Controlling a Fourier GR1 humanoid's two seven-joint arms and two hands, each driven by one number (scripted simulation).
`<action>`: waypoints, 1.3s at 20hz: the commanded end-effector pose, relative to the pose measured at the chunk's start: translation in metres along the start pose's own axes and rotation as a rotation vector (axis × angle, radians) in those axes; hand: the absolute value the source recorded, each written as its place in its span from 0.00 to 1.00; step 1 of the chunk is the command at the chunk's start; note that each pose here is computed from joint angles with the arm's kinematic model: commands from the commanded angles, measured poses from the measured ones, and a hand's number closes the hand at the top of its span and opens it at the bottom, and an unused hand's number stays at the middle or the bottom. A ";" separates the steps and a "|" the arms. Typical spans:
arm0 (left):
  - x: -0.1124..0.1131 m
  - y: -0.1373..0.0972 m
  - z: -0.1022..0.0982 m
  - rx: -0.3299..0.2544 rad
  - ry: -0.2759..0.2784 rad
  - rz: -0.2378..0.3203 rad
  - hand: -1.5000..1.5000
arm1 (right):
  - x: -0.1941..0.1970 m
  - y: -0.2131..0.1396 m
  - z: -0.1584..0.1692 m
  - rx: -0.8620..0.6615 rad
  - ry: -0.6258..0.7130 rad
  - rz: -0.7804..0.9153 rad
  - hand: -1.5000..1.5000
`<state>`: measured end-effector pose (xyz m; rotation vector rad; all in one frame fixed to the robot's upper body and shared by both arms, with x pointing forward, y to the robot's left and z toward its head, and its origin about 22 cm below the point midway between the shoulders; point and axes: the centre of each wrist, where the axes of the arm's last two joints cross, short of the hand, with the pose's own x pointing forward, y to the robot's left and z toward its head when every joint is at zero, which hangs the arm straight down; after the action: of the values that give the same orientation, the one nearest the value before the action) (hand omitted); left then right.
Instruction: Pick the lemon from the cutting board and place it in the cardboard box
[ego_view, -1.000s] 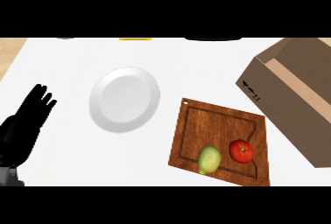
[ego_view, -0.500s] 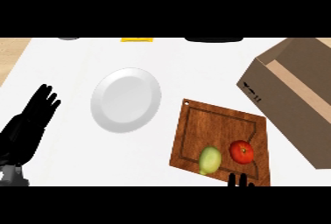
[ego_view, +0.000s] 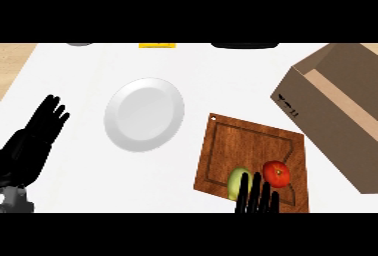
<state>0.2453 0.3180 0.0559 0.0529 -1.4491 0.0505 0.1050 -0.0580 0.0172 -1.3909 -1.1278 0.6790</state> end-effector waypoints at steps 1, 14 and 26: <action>-0.011 0.000 -0.006 0.034 0.006 -0.006 0.50 | 0.018 -0.001 -0.006 0.017 0.148 0.028 0.00; 0.002 0.002 -0.013 0.016 -0.012 -0.002 0.50 | 0.013 0.026 -0.039 0.060 0.212 0.059 0.00; 0.010 0.005 -0.004 0.011 0.002 0.004 0.50 | 0.011 0.039 -0.050 0.114 0.241 0.073 0.00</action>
<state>0.2479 0.3202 0.0544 0.0574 -1.4472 0.0503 0.1577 -0.0668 -0.0044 -1.3643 -0.9723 0.7506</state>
